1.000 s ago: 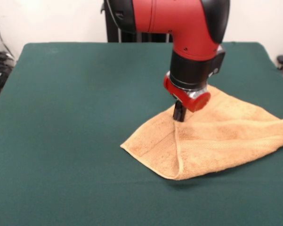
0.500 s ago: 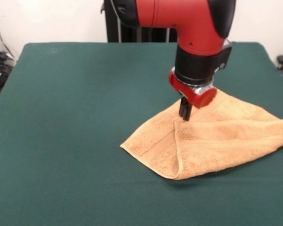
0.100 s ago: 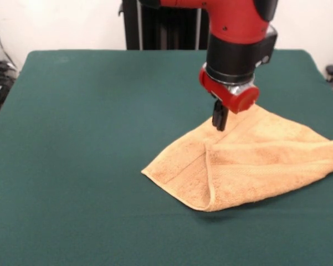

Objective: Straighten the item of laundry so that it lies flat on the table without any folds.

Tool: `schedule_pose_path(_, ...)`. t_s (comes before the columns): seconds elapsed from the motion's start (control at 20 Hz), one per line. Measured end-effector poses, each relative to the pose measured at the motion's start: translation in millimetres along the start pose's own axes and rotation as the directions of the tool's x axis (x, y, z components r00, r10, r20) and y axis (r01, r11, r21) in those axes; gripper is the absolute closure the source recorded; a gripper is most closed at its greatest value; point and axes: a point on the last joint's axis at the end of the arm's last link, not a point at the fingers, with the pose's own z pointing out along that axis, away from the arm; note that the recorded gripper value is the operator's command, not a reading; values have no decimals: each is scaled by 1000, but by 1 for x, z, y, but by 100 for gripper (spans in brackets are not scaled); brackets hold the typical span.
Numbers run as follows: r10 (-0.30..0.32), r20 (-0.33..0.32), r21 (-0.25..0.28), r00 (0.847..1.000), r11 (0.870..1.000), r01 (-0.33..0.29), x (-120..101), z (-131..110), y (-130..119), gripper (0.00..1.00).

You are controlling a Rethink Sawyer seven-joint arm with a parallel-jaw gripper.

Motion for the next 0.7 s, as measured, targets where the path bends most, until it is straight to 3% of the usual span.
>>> schedule_pose_path(0.4, 22, 2, -1, 1000, 1000, -22, -14, -1, -5, 100)
schedule_pose_path(0.7, 20, -4, 9, 1000, 1000, -20, -12, 5, -8, 100)
